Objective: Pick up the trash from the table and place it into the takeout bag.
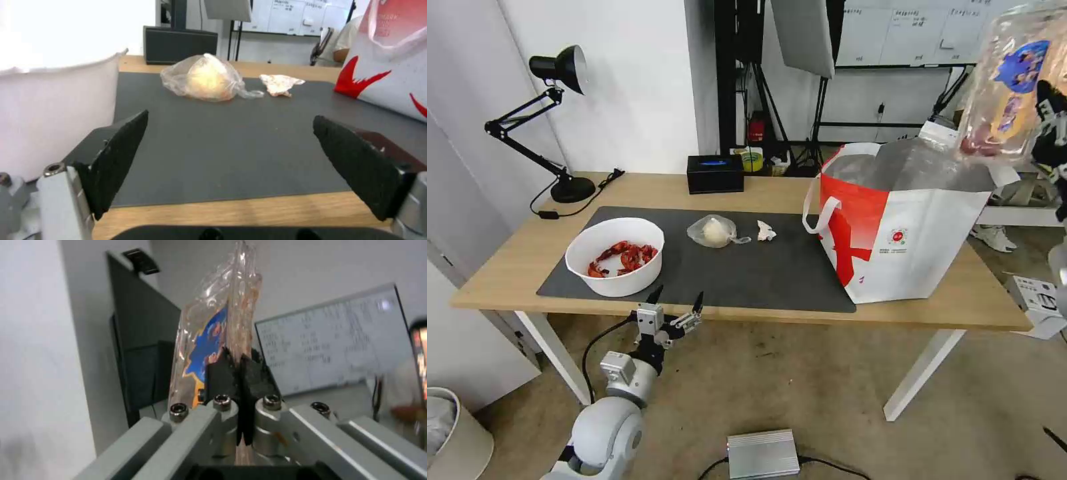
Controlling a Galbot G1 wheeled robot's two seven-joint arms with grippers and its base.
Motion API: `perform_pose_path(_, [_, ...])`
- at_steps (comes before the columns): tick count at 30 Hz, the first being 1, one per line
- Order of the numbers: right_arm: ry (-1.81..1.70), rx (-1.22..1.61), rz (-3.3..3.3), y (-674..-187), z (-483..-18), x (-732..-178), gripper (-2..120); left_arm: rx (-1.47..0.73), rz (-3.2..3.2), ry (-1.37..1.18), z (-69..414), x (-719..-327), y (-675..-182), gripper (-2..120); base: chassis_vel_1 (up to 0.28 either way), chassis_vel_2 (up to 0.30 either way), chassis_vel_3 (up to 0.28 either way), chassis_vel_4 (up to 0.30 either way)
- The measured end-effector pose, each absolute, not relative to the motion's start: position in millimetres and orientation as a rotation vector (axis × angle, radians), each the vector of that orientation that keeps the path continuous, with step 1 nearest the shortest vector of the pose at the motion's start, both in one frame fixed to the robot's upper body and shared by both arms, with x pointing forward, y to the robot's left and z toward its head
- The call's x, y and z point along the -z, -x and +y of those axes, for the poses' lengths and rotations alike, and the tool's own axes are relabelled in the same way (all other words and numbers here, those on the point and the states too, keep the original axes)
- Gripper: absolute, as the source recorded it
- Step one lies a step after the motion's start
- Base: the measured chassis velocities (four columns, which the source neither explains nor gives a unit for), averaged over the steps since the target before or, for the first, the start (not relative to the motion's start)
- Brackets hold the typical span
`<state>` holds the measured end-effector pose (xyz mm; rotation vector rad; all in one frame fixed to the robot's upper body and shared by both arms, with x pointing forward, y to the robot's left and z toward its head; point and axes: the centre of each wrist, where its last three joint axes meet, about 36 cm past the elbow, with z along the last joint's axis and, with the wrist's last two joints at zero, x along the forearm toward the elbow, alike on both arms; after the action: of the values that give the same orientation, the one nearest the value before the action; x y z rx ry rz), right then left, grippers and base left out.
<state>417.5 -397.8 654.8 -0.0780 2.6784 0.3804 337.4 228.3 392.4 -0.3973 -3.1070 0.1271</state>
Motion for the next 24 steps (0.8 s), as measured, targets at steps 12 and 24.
perform_pose_path(12, [-0.025, -1.021, 2.753, -452.8, -368.4, -653.8, 0, -0.126, -3.110, 0.383, 228.5, -394.9, -329.3, 100, 0.000, 0.000, 0.000, 0.000])
perform_pose_path(24, [-0.155, -1.449, 2.665, -481.6, -352.9, -669.8, 0, -0.105, -3.109, 0.360, 232.5, -395.6, -321.7, 100, 0.000, 0.000, 0.000, 0.000])
